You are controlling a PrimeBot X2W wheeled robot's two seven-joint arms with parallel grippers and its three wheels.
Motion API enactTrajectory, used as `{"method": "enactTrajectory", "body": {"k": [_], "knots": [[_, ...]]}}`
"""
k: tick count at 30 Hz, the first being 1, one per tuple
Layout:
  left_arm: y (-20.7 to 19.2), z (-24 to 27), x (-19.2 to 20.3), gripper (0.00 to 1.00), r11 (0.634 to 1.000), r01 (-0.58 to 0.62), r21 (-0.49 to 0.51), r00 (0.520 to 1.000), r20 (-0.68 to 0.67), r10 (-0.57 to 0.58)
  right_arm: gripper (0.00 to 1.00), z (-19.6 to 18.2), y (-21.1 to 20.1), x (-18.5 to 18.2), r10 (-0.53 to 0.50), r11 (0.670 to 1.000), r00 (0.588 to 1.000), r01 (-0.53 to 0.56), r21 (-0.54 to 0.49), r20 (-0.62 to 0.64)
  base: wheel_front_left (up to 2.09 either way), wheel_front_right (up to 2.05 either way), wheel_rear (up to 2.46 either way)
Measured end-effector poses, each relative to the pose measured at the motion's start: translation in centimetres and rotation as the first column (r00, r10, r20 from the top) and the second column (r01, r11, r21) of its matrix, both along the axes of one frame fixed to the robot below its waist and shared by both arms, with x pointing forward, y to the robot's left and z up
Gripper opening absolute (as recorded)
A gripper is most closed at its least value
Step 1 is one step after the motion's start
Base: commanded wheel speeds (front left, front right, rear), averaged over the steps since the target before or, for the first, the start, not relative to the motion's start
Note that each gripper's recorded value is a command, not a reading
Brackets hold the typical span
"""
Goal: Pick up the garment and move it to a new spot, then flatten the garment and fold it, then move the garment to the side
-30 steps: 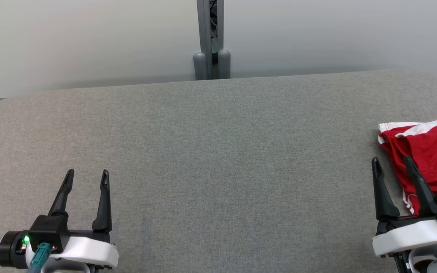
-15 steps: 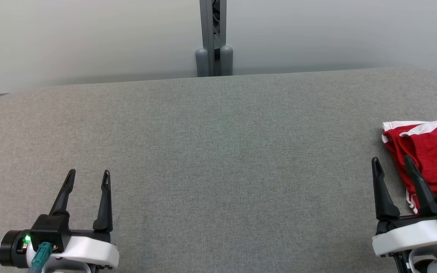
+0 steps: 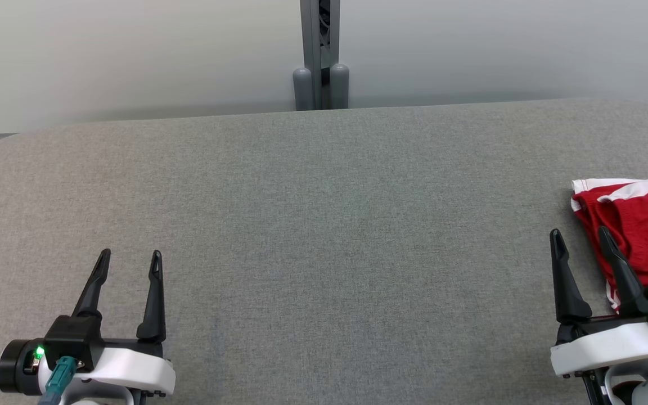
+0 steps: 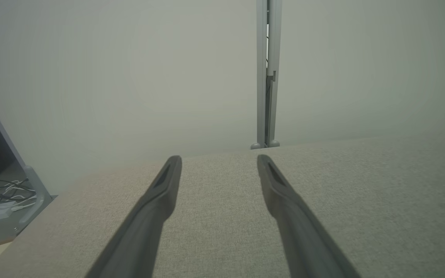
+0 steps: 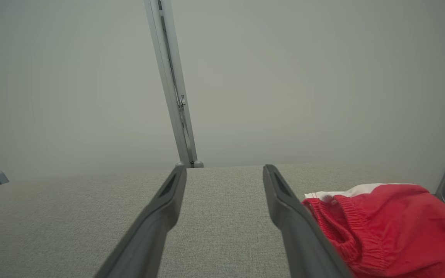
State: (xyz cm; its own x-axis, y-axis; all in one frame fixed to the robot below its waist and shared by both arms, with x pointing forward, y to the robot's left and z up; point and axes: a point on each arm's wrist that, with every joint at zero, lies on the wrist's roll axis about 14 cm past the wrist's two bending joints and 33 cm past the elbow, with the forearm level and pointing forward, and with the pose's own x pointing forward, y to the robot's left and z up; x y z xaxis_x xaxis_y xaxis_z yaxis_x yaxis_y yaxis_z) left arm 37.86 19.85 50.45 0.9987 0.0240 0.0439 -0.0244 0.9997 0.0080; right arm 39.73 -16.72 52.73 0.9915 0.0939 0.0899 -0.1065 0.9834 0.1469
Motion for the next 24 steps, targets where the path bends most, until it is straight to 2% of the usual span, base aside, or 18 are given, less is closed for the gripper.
{"method": "enactTrajectory", "body": {"k": [16,17,24], "knots": [[0.0,0.1,0.0,1.0,1.0,-0.003,-0.01,1.0,0.008,0.003,1.0,0.2,0.1,-0.2,0.002,1.0,1.0,-0.002,0.006,0.006,0.0,0.0,0.0],[0.0,-0.2,-0.1,0.0,1.0,-0.004,-0.011,1.0,0.0,0.004,0.0,0.0,0.1,-0.2,0.002,1.0,1.0,-0.002,0.007,-0.001,0.0,0.0,0.0],[-0.4,-1.7,-0.7,0.0,0.994,-0.014,-0.109,0.999,-0.054,0.008,0.0,-1.7,-0.6,-0.6,-0.02,0.996,0.997,0.026,0.084,-0.074,0.0,0.0,0.0]]}}
